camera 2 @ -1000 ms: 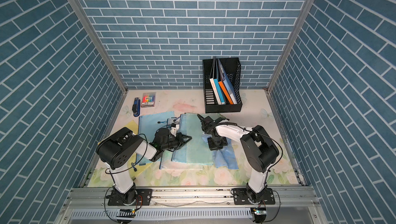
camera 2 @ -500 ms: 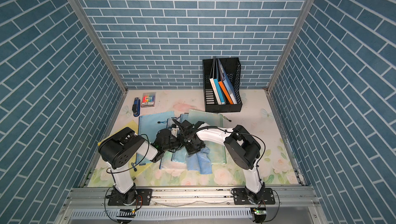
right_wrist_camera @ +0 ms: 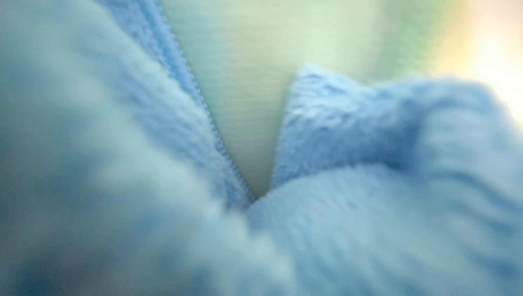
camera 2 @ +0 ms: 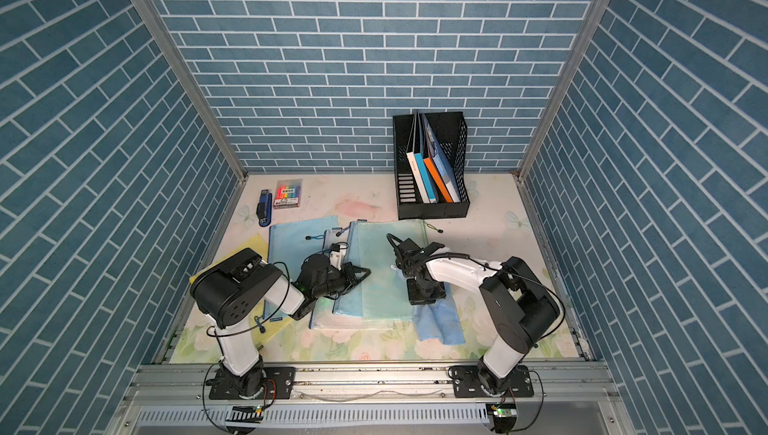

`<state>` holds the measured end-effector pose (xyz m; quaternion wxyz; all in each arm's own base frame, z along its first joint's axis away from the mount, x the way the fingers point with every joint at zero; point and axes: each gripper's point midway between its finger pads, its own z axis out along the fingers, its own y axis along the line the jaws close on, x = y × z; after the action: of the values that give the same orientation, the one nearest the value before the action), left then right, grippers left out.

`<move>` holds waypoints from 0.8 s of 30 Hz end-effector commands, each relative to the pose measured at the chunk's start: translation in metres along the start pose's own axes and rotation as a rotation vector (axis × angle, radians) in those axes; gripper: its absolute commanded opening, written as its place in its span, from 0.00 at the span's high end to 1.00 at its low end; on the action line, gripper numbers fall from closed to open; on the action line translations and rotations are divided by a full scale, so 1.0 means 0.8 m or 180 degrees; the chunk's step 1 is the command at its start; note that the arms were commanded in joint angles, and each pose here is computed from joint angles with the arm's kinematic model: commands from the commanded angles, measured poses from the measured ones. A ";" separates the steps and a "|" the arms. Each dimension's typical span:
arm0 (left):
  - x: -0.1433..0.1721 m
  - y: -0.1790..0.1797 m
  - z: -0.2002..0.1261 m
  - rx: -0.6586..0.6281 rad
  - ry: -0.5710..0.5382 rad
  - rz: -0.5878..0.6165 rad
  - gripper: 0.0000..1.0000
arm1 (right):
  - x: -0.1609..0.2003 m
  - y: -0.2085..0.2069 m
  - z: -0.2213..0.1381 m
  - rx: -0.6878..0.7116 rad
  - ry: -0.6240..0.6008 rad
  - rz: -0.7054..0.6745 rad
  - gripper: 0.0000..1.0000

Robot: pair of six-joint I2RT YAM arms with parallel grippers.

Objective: Wipe the document bag
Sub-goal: Wipe the dirt from the document bag.

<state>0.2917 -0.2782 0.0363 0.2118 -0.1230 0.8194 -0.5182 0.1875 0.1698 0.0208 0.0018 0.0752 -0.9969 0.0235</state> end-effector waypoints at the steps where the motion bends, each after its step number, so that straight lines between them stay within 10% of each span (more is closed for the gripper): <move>1: -0.007 -0.003 -0.004 0.0032 -0.0119 0.0057 1.00 | 0.010 -0.018 -0.003 0.0252 0.0019 0.0181 1.00; 13: -0.006 -0.001 -0.003 0.0017 -0.0185 0.0027 1.00 | -0.029 0.220 -0.017 -0.0466 -0.0105 -0.1199 1.00; 24: -0.005 0.003 -0.006 0.0001 -0.0203 0.0009 1.00 | 0.016 0.231 0.014 -0.0912 0.0052 -0.1013 1.00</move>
<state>0.2925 -0.2708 0.0330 0.2291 -0.1442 0.8177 -0.5080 0.1744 0.3584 0.0213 -0.0277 0.2459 -0.9626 -0.1108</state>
